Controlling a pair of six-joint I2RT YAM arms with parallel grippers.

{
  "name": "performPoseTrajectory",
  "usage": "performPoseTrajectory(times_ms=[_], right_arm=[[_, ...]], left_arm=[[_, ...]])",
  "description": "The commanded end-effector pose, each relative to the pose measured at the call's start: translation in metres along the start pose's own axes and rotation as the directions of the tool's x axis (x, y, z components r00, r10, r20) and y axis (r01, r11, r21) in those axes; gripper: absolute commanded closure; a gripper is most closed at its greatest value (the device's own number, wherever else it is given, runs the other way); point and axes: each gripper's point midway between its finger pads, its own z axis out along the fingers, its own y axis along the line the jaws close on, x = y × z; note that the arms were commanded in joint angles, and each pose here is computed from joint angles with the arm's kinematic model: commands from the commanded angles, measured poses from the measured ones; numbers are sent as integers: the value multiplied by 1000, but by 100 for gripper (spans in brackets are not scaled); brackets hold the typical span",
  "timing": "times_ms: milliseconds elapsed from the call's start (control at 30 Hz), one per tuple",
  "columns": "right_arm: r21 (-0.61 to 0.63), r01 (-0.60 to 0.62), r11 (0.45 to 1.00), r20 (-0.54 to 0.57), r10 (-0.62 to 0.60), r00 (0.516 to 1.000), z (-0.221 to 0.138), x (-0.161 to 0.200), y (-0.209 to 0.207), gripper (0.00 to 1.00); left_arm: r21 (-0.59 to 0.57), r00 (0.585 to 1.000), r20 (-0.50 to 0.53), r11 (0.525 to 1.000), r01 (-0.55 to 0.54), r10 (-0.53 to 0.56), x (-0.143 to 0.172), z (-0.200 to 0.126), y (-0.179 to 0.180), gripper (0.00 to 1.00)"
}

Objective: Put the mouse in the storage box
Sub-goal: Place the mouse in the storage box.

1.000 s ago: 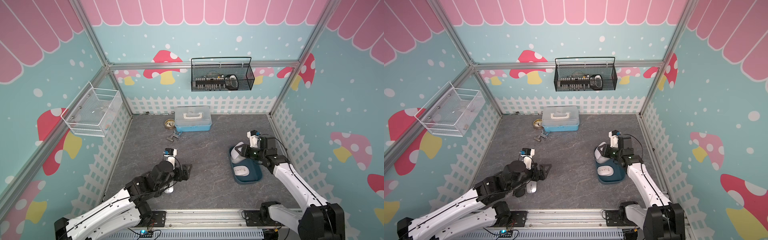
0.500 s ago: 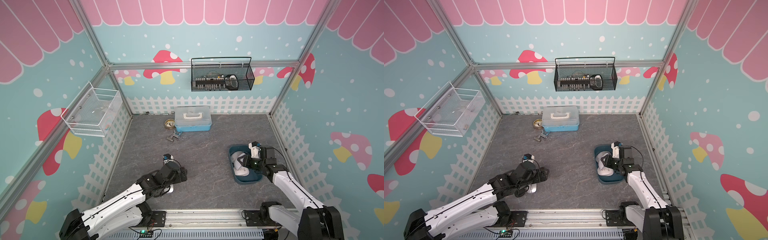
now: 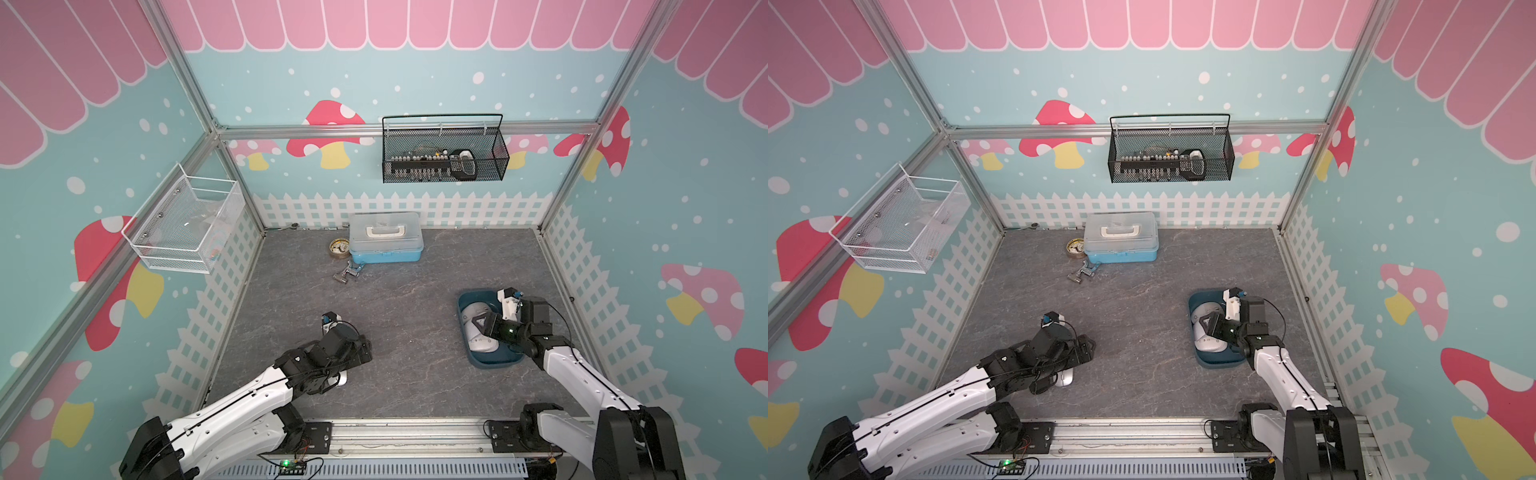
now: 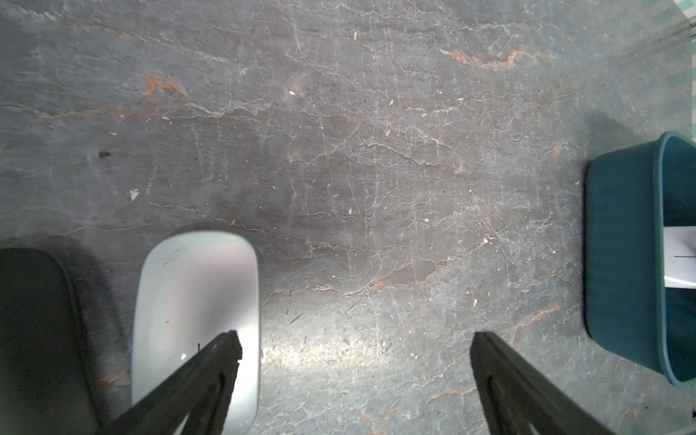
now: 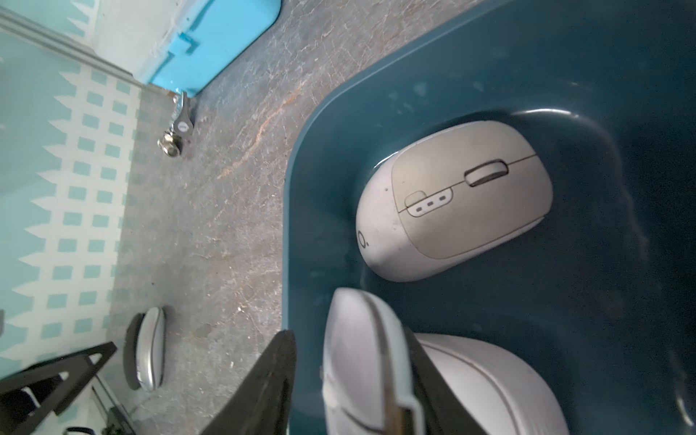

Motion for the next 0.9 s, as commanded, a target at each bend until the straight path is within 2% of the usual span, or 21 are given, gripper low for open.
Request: performPoseTrajectory(times_ms=[0,100,200,300,400,467,600,767,867], right_arm=[[-1,2,1000,5,-2,1000,2,0,-4,47],[37,5,999,16,-6,1000,-1,-3,-10,39],[131,19,991,43,-25,999,-8,-11,-22,32],[251,31,967,72,-50,996,-19,-21,-37,24],[354,22,935,114,-67,991,-32,-31,-49,10],[379,12,925,133,-67,989,-38,-34,-51,7],[347,6,938,177,-72,982,-46,-41,-40,7],[195,22,981,247,-71,966,-52,-48,-8,8],[144,26,989,260,-63,963,-54,-46,1,8]], left_arm=[[-33,1000,-19,999,14,-15,5,3,10,1],[-56,999,-26,998,25,-27,6,6,14,1],[-104,998,-41,993,49,-54,9,9,22,1],[-157,994,-58,984,79,-89,13,12,32,1],[-172,990,-74,980,102,-116,14,14,35,1],[-176,990,-75,978,109,-123,12,13,34,1],[-193,988,-66,973,127,-142,9,11,38,1],[-223,984,-67,964,148,-166,10,13,45,1],[-244,985,-58,959,145,-164,8,15,49,1]])
